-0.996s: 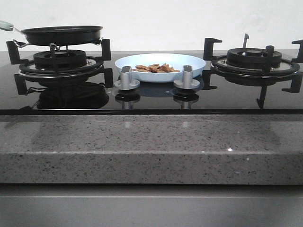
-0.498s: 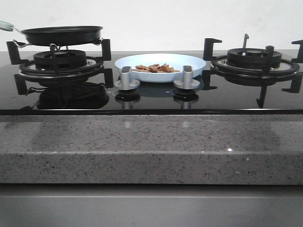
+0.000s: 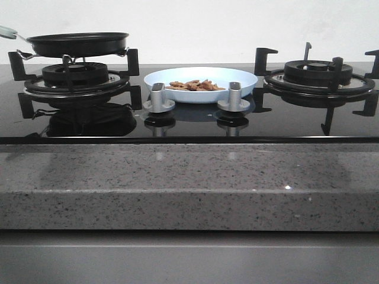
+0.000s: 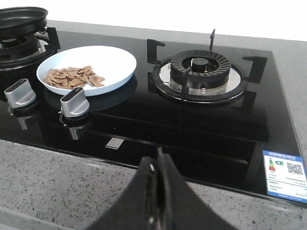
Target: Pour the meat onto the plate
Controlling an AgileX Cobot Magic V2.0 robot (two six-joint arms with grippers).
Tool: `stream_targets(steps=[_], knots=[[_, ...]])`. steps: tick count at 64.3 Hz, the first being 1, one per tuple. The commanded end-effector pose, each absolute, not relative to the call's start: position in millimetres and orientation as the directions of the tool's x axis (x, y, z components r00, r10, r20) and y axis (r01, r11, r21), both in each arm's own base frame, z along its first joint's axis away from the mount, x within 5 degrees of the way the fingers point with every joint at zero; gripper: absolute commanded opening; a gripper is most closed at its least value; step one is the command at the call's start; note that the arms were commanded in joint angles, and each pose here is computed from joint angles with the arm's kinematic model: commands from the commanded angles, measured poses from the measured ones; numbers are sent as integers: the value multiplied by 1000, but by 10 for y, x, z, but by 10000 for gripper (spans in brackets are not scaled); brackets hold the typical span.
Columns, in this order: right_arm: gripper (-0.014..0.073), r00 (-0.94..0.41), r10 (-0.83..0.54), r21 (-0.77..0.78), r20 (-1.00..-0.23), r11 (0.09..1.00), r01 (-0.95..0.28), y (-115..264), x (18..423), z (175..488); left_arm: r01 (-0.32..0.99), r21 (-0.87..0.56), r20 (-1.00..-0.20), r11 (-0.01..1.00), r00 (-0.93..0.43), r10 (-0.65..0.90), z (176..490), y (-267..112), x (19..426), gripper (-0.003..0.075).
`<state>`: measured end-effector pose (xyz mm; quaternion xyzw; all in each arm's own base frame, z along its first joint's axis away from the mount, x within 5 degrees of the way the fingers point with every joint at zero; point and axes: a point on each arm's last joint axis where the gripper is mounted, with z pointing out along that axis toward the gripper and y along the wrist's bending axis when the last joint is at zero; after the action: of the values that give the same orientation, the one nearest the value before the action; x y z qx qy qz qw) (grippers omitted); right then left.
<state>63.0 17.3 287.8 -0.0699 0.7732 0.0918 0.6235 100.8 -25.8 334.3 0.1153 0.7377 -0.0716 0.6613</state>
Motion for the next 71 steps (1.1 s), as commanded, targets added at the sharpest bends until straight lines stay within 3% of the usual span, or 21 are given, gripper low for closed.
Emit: stream_targets(steps=[1, 25, 36, 49, 71], knots=[[-69, -114, 19, 43, -993, 977, -209, 158, 640, 3034, 243, 36, -999, 969, -7, 39, 3501, -245, 1015, -20], [-69, -114, 19, 43, -993, 977, -209, 158, 640, 3034, 184, 76, -995, 980, -47, 86, 3292, -192, 1050, -20], [-69, -114, 19, 43, -993, 977, -209, 158, 640, 3034, 181, 77, -997, 981, -3, 78, 3104, -153, 836, -20], [-69, -114, 19, 43, -993, 977, -209, 158, 640, 3034, 121, 77, -995, 990, 68, 69, 2657, -68, 527, -20], [-69, -115, 19, 43, -993, 977, -209, 158, 640, 3033, -2, -11, -996, 1000, 86, -11, 2091, 1, 549, -20]])
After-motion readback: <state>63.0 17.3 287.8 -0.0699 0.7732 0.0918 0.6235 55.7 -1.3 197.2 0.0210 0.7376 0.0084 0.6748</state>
